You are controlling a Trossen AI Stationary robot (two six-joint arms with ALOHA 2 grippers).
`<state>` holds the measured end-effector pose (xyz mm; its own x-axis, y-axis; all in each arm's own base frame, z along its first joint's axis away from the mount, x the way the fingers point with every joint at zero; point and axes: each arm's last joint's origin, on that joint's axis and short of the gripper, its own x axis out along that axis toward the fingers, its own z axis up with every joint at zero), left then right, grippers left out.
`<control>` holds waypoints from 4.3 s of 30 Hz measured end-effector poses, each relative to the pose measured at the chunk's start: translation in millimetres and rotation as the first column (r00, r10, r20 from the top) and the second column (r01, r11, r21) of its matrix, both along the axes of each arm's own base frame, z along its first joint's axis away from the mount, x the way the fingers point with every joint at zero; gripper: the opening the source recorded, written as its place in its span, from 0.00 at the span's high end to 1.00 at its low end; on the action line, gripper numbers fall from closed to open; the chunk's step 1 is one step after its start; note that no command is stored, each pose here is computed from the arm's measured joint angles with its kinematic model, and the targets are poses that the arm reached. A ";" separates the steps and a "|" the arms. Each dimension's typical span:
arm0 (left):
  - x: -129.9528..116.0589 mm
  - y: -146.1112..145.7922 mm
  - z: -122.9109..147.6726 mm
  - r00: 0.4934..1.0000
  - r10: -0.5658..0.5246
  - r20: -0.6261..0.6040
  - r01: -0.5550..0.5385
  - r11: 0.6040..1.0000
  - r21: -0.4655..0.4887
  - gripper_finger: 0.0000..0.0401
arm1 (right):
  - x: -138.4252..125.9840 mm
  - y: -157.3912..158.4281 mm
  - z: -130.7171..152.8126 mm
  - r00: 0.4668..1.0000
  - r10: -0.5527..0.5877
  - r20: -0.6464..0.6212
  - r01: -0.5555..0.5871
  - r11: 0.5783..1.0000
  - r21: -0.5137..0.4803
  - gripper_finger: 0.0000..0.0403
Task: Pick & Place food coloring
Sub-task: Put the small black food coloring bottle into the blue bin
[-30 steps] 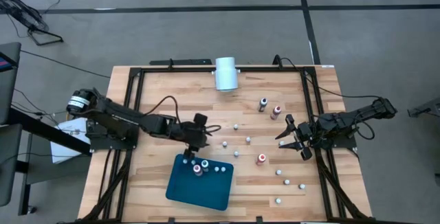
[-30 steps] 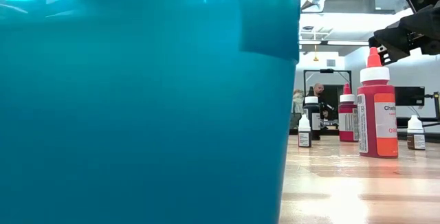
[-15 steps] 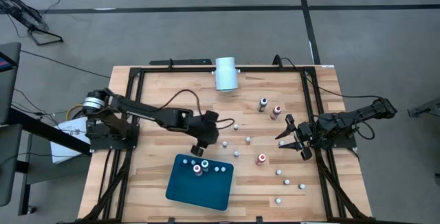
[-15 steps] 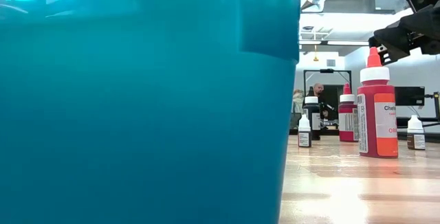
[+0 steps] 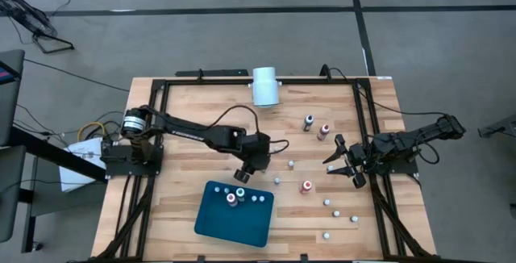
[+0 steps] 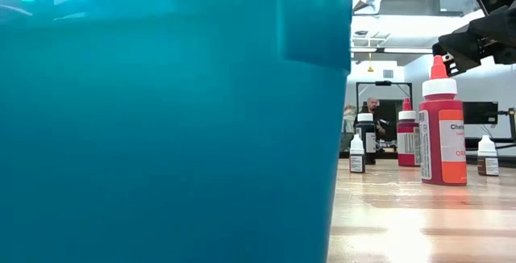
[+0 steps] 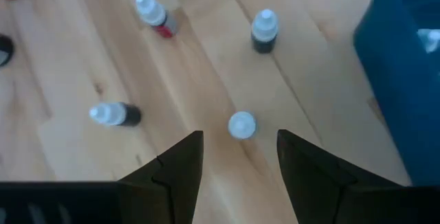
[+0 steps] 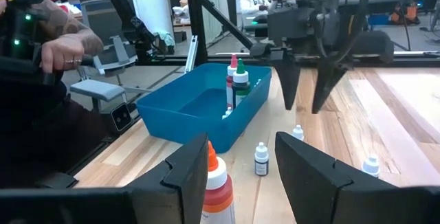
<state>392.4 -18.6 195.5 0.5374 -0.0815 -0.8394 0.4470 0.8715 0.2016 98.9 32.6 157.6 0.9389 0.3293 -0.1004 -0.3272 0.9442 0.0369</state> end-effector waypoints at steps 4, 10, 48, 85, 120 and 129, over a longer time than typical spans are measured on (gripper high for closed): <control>0.6 -1.1 -7.3 0.999 -0.015 -0.029 0.014 1.000 -0.023 0.56 | 0.0 0.0 0.0 1.000 0.000 0.000 0.000 1.000 0.000 0.61; 4.0 -1.3 -13.1 0.999 -0.024 -0.024 0.024 1.000 -0.014 0.56 | 0.1 0.0 0.1 1.000 0.000 0.001 0.000 1.000 0.000 0.61; 15.3 -1.4 -32.0 0.999 -0.042 0.003 0.042 0.999 -0.004 0.89 | 0.0 0.0 0.0 1.000 0.000 -0.001 0.000 1.000 0.000 0.61; -89.8 -118.9 90.5 0.979 -0.186 0.079 0.180 0.981 0.074 0.86 | 0.0 0.0 0.0 1.000 -0.001 -0.001 0.001 1.000 0.000 0.61; -160.5 -124.0 -25.2 0.971 0.235 -0.039 -0.238 0.950 -0.202 0.87 | 0.0 0.0 0.0 1.000 0.000 -0.001 0.000 1.000 0.000 0.61; -163.6 -122.0 -31.9 0.978 0.207 -0.033 -0.209 0.961 -0.180 0.86 | 0.0 0.0 0.0 1.000 0.000 -0.001 0.000 1.000 0.000 0.61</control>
